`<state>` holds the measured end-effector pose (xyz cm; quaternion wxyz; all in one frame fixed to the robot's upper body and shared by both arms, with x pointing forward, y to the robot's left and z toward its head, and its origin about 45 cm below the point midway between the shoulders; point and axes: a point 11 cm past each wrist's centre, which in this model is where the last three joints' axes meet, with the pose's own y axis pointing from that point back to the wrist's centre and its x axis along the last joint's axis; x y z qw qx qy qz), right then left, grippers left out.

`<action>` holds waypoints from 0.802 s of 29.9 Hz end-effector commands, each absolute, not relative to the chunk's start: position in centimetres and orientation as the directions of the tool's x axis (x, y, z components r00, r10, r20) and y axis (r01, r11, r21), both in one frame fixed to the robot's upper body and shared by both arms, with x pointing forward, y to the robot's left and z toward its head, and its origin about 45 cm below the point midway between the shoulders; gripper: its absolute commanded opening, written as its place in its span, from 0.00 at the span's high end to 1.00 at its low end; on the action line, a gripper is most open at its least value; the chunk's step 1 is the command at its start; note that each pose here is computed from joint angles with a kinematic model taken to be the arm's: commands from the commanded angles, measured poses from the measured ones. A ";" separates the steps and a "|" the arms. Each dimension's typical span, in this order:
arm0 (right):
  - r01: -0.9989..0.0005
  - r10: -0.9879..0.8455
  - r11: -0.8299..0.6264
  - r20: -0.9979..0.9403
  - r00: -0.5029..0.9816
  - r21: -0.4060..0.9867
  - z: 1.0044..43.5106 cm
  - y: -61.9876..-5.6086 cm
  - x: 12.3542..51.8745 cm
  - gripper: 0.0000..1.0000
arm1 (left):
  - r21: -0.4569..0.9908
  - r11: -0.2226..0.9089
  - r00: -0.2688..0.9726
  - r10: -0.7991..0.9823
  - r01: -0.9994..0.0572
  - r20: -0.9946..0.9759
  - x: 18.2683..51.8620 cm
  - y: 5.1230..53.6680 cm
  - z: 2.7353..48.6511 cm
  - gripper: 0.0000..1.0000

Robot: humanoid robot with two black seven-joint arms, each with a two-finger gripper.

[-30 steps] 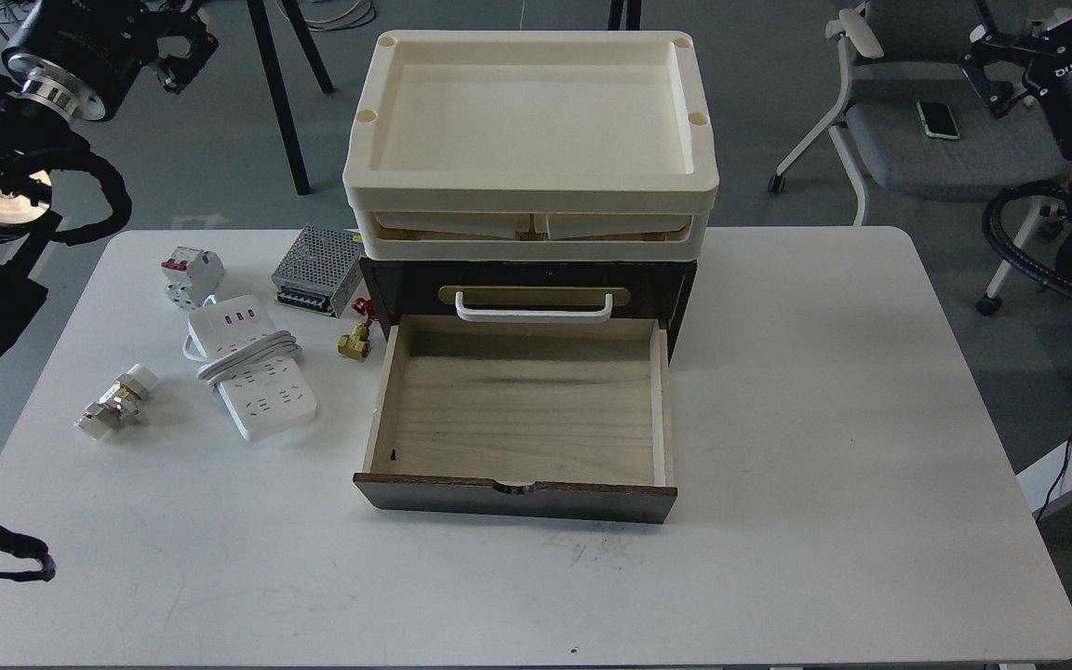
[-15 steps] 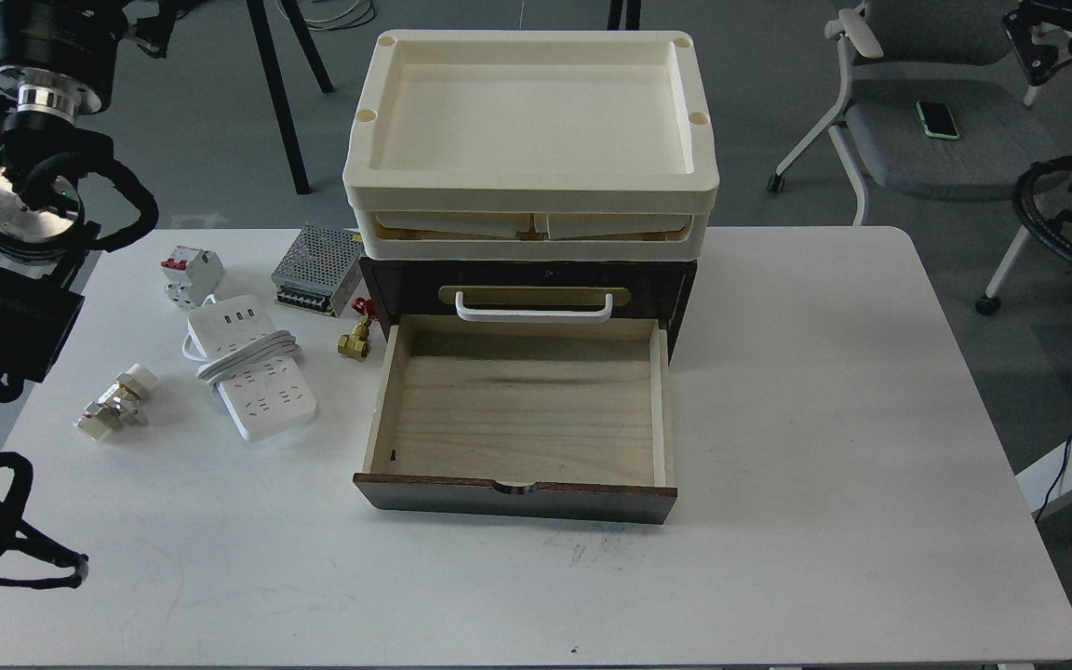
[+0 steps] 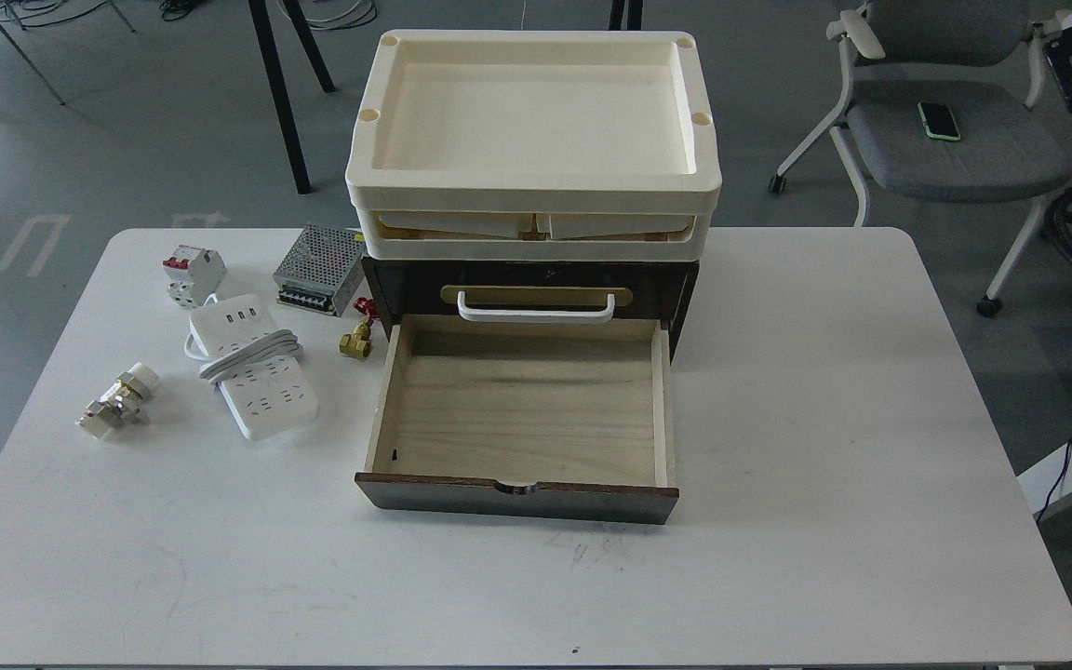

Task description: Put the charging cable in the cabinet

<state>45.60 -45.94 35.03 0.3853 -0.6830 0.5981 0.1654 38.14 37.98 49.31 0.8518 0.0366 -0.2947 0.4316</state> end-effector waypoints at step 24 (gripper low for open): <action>-0.962 -0.704 0.038 -0.690 0.166 -0.271 32.5 -47.5 44.3 0.00 | 0.810 0.368 0.674 -0.452 -0.456 0.584 38.9 34.3 19.4 0.01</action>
